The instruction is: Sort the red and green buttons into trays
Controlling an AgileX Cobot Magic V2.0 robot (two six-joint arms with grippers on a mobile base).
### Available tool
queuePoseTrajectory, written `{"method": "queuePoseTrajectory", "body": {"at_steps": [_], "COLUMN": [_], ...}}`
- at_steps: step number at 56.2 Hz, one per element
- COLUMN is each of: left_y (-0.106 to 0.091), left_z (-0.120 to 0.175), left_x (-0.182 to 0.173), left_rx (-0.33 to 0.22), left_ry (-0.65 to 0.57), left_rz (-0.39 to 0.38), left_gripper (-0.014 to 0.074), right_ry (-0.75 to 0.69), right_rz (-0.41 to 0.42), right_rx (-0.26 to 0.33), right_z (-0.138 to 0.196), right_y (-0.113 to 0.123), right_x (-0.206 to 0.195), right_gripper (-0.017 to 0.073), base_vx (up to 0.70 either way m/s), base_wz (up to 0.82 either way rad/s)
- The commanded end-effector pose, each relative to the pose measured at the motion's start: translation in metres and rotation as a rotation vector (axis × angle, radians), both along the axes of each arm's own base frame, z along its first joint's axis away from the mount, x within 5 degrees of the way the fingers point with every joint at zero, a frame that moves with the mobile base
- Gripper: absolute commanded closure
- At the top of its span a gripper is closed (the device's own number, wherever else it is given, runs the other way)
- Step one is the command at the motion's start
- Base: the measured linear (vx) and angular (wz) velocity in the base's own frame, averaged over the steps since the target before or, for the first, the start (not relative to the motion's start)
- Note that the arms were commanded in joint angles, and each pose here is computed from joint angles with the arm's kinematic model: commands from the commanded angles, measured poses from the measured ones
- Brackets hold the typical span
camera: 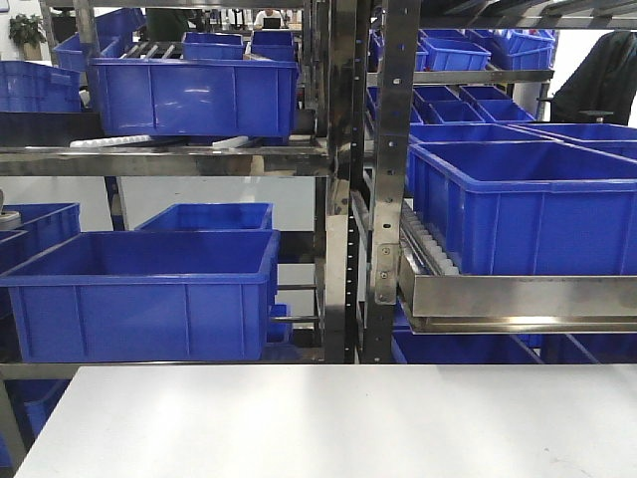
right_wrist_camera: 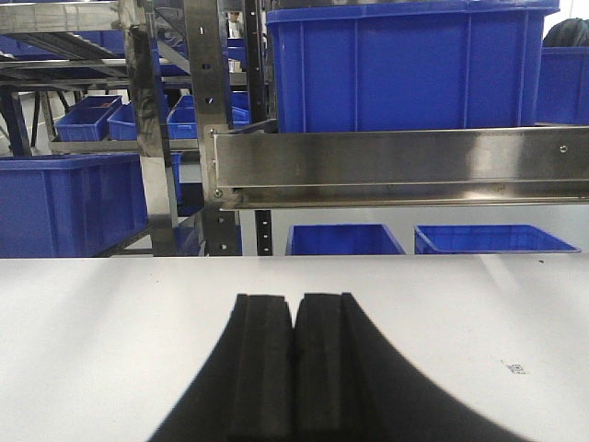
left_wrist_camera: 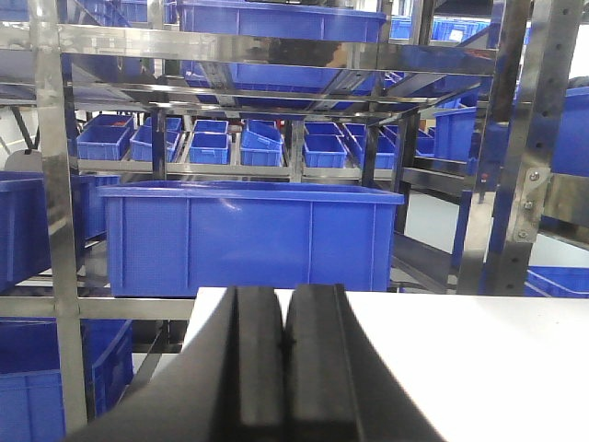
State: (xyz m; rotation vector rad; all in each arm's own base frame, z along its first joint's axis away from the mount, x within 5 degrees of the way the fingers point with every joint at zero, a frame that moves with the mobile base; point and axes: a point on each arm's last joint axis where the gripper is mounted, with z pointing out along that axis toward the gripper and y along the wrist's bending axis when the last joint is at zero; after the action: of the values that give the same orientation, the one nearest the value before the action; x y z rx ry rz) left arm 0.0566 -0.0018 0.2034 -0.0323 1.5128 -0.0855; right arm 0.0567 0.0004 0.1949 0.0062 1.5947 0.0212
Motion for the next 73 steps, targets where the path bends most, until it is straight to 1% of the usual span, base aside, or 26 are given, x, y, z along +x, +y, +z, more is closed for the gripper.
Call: {"method": "queuePoseTrajectory", "body": {"at_steps": [1, 73], "left_y": [-0.0006, -0.0006], "left_z": [0.0154, 0.0154], "left_x": [-0.0034, -0.0034], "left_rx": [-0.015, -0.015], "left_ry": [-0.117, -0.117], "left_rz": [-0.010, -0.010], "left_gripper": [0.0600, 0.0600], "right_ry": [-0.079, -0.083], "right_rz": [-0.002, -0.002], "right_rx": [-0.007, -0.007], "right_z": [0.0035, 0.0038], "right_y": [0.0000, 0.0000], "right_x": [-0.0003, -0.0003], "right_gripper": [0.0568, 0.0568], "base_vx": [0.00, 0.00], "base_wz": [0.00, 0.00]}}
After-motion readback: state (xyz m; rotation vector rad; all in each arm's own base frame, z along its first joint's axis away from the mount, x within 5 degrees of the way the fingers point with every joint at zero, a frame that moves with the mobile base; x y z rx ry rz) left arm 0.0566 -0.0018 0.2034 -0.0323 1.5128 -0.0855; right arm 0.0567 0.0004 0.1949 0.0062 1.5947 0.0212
